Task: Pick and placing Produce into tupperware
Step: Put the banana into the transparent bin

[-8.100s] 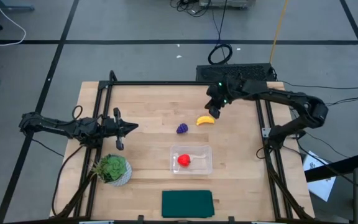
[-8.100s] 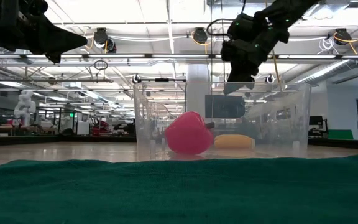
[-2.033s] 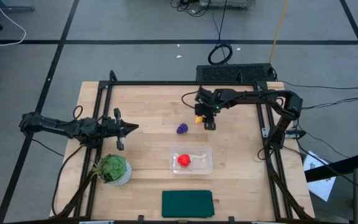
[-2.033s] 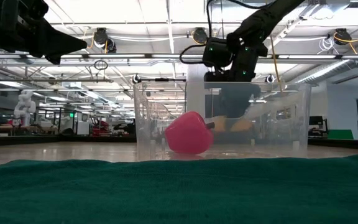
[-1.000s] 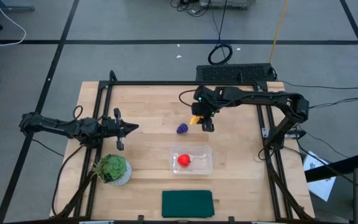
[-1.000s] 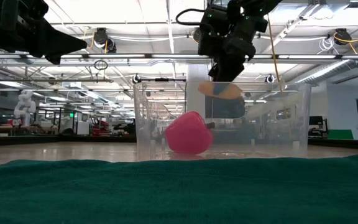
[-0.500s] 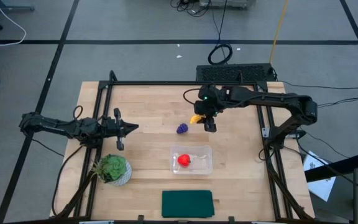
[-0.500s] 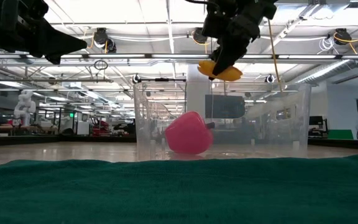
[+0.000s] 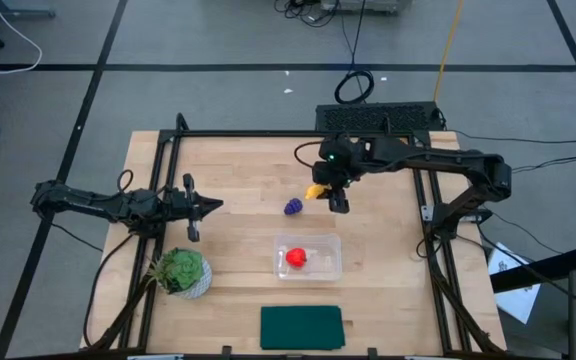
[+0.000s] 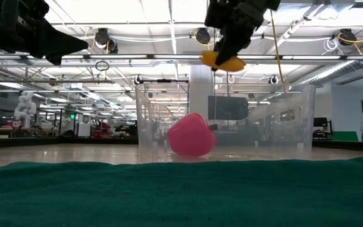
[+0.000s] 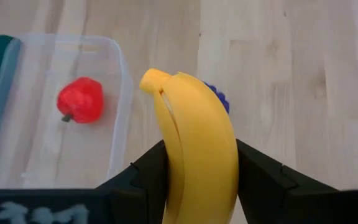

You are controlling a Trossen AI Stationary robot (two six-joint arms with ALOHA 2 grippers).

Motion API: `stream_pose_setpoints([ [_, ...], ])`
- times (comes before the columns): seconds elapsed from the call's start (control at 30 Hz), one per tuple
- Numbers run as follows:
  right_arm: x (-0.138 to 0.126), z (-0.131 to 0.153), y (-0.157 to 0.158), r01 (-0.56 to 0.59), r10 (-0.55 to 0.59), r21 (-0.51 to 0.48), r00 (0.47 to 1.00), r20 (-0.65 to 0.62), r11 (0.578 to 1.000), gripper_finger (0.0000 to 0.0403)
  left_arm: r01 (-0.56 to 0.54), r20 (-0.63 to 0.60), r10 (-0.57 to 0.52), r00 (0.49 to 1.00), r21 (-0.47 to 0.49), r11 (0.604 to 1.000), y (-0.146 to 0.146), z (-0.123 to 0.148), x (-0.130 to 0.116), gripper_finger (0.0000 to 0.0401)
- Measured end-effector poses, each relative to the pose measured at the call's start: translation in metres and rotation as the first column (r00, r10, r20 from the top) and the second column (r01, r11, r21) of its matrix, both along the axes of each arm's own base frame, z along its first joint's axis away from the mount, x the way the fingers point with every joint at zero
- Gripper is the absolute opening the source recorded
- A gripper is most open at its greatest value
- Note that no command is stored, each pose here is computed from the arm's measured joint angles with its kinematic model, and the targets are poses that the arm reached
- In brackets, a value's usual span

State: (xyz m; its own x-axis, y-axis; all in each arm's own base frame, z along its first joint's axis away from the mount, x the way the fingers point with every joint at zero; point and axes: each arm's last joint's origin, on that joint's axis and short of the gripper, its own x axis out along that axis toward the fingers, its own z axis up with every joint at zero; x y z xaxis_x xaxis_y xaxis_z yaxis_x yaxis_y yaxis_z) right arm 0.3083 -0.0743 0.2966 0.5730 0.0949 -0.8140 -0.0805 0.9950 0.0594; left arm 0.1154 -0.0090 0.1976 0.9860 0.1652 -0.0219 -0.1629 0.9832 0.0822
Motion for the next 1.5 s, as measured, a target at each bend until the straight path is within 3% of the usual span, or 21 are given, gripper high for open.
stream_pose_setpoints([
  [0.23,-0.010,0.028,0.006,-0.030,0.027,0.013,0.986,0.166,0.999,0.0147,0.000,-0.003,0.000,1.000,0.000,1.000,0.000,0.000,0.000,0.0021],
  [0.47,-0.026,0.050,0.011,-0.026,0.021,0.019,0.967,0.253,0.999,0.0147,0.001,-0.002,-0.001,1.000,-0.002,1.000,0.000,0.000,0.000,0.0021],
  [0.77,-0.046,0.049,0.016,-0.006,-0.002,0.024,0.948,0.317,1.000,0.0147,0.000,-0.001,0.000,1.000,-0.001,1.000,0.000,0.000,0.000,0.0021],
  [1.5,-0.118,0.040,0.034,0.043,-0.082,0.080,0.793,0.604,0.996,0.0147,0.000,-0.002,0.000,1.000,-0.001,1.000,0.000,0.000,0.000,0.0021],
])
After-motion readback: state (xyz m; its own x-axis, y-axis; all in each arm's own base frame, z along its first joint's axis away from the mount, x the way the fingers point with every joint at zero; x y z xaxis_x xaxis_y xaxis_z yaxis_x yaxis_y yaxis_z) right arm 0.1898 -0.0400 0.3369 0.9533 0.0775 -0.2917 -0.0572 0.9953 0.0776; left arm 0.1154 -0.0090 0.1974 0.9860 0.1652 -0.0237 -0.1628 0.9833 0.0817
